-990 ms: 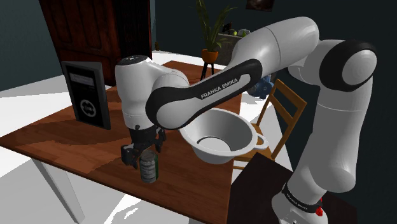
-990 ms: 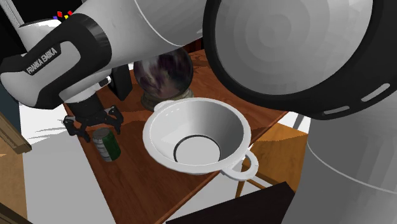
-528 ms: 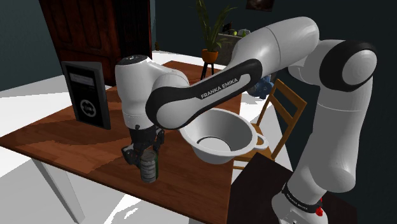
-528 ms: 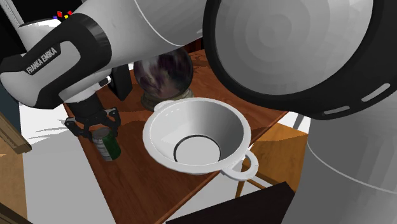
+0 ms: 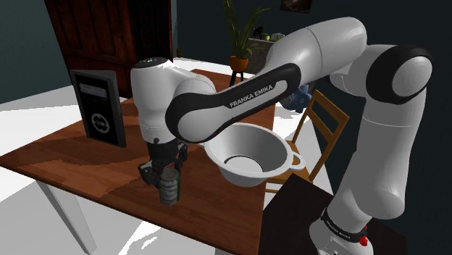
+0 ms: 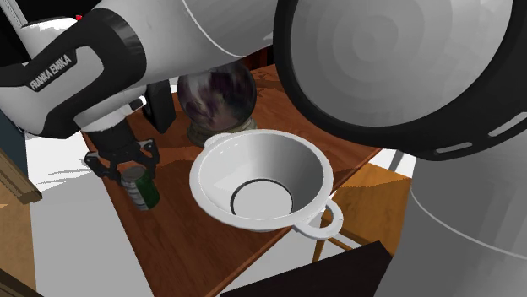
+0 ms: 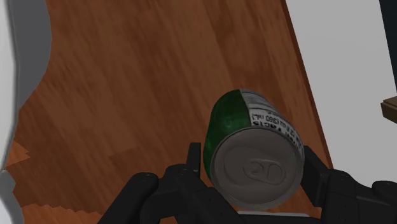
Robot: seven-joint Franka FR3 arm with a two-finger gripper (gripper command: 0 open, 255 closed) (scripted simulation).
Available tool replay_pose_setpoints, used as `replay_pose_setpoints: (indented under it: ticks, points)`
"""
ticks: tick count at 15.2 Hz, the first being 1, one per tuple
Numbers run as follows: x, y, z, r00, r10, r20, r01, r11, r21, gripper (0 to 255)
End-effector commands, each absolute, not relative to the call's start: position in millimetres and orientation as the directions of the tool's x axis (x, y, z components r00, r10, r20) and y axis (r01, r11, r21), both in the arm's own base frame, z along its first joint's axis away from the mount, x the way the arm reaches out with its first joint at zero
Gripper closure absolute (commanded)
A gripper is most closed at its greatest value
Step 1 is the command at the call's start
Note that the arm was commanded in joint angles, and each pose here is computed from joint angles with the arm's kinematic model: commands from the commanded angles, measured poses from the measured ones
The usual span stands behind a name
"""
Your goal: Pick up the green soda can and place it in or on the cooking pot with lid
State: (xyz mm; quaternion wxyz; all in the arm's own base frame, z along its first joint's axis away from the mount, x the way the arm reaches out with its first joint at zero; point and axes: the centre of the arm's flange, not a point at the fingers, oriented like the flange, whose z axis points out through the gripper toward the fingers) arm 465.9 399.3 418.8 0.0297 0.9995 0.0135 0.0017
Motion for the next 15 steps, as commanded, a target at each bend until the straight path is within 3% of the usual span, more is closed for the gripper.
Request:
replay_pose_setpoints:
  ticks: [1, 15]
  points:
    - [465.8, 400.3, 428.8, 1.0, 0.027, 0.002, 0.027, -0.998, 0.06, 255]
    - [465.8, 400.3, 502.7, 1.0, 0.027, 0.002, 0.027, -0.998, 0.06, 255]
